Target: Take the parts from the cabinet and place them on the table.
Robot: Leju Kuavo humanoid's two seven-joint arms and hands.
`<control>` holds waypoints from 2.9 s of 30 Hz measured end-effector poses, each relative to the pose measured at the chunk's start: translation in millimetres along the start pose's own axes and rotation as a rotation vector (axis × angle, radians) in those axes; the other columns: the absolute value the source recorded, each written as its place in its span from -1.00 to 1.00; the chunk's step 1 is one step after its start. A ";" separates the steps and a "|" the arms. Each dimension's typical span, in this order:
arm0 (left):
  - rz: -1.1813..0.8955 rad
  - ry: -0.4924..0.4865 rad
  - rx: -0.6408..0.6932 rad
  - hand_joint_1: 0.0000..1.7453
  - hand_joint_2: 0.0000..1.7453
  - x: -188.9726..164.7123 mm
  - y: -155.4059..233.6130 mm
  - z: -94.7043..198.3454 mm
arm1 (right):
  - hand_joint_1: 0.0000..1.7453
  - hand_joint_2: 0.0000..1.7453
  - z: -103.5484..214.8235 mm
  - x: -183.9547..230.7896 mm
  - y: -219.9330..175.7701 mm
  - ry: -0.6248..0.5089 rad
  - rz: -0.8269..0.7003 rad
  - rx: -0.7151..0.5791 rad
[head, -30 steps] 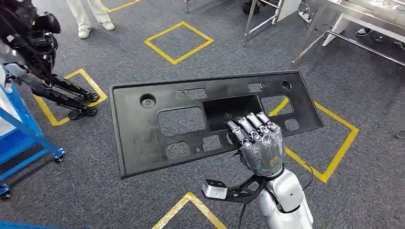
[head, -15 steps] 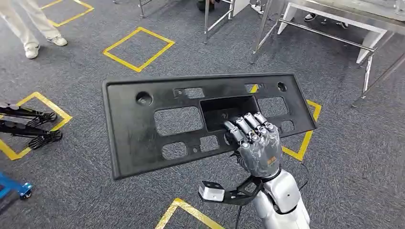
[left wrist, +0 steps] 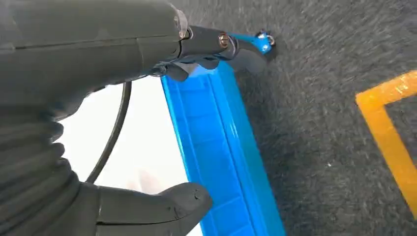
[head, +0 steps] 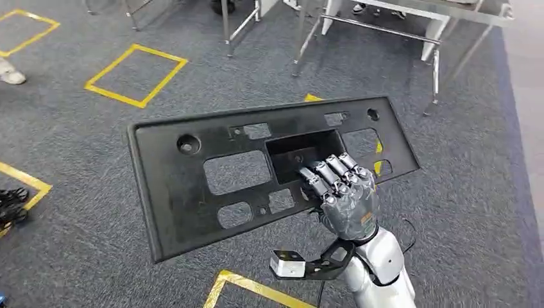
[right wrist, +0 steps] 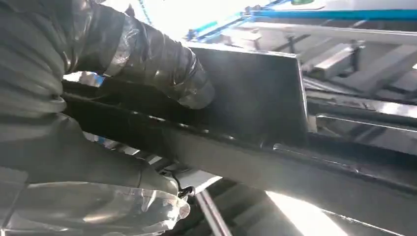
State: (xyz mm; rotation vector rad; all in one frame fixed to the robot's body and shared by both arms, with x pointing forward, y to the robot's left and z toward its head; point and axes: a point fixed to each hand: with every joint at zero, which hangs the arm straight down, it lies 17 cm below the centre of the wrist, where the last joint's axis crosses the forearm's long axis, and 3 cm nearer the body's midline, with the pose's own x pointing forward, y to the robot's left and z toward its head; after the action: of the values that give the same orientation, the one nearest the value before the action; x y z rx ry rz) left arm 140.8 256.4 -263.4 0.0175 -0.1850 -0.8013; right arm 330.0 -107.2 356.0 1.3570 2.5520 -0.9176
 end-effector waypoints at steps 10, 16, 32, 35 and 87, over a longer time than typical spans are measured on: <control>0.002 0.000 0.011 -1.00 1.00 -1.6 1.3 -0.5 | 1.00 1.00 -1.2 0.3 2.6 0.016 -0.013 -0.003; 0.002 -0.015 0.014 -1.00 1.00 4.1 3.1 -0.2 | 1.00 1.00 -1.3 -0.1 2.4 0.025 -0.014 -0.004; -0.002 -0.019 0.015 -1.00 1.00 10.1 1.7 -0.2 | 1.00 1.00 -1.4 -2.1 1.4 0.026 -0.001 -0.002; -0.003 -0.018 0.013 -1.00 1.00 10.1 1.8 -0.1 | 1.00 1.00 -1.9 -1.7 1.5 0.024 0.001 -0.002; -0.070 0.008 -0.015 -1.00 1.00 -2.9 -4.5 0.3 | 1.00 1.00 -4.5 -5.3 -2.8 0.052 -0.014 -0.026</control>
State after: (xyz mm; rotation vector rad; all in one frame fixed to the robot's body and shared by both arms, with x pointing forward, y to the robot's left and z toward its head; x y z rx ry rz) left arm 135.6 255.3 -264.0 0.0135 -0.1714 -0.8726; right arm 331.8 -109.6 362.8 1.3753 2.6057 -0.8597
